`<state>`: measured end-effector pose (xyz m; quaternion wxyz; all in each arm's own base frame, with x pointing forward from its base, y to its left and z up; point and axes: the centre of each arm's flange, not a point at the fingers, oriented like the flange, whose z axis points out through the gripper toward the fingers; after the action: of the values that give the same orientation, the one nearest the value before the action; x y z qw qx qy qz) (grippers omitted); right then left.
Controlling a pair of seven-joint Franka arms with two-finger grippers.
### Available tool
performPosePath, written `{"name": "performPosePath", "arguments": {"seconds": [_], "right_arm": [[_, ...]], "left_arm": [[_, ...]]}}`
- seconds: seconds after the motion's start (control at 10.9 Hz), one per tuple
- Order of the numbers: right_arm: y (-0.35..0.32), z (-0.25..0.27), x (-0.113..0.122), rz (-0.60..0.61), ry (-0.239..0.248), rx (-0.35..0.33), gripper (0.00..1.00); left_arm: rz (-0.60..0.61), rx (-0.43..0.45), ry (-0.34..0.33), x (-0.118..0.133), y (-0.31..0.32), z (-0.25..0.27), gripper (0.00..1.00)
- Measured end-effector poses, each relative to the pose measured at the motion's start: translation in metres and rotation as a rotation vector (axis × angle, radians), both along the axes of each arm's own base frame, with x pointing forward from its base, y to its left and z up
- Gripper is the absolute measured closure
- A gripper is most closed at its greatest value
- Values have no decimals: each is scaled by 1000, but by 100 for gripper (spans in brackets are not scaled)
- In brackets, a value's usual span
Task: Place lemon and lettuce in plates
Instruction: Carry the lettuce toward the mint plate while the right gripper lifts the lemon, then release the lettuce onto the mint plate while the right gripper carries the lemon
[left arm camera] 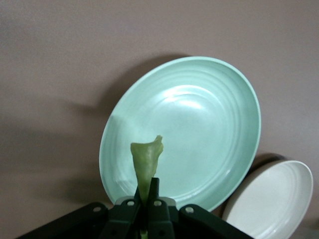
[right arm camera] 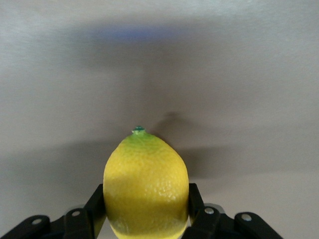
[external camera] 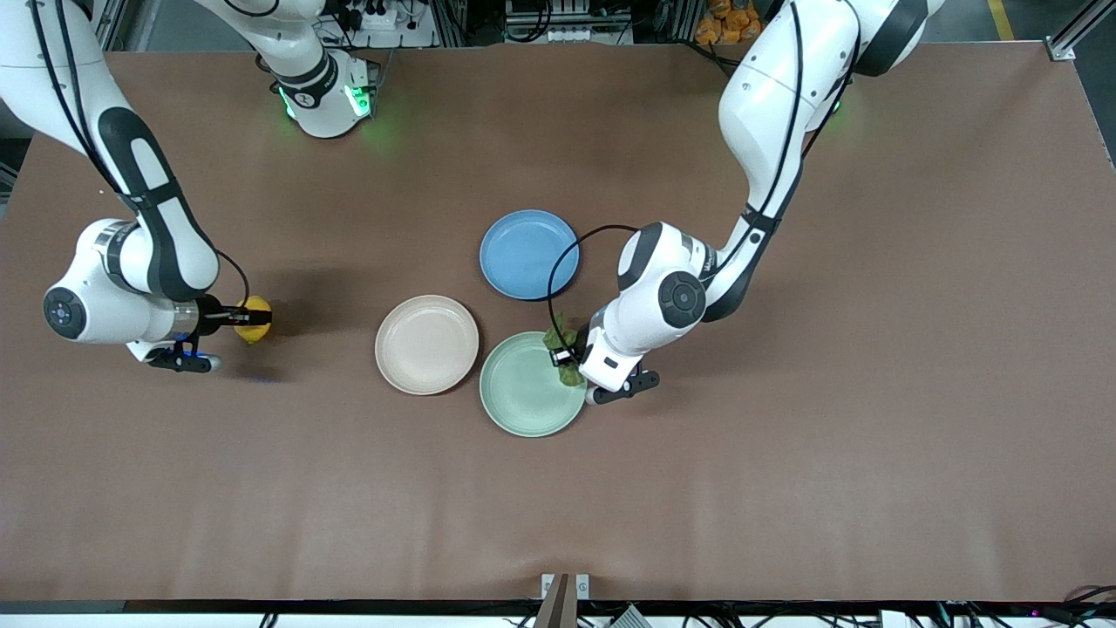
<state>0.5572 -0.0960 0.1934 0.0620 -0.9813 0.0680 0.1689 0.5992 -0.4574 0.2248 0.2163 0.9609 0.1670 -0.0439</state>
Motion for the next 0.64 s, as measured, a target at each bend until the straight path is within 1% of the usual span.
{"name": "performPosePath", "arguments": {"seconds": [0.18,0.37,0.55,0.64], "right_arm": [[17,15,11,-23,21,-14,32],[30,23,16,-64,28,3,32],[48,31,21,-101,41,-1,32],[59,37,24,-121,42,-5,32]], "left_arm": [[4,3,-2,-1,-1,-11,98],[8,1,-13,-1,-3,-13,98],[36,-4,-20,0,-2,-13,96],[53,-6,-20,1,-2,-13,85]]}}
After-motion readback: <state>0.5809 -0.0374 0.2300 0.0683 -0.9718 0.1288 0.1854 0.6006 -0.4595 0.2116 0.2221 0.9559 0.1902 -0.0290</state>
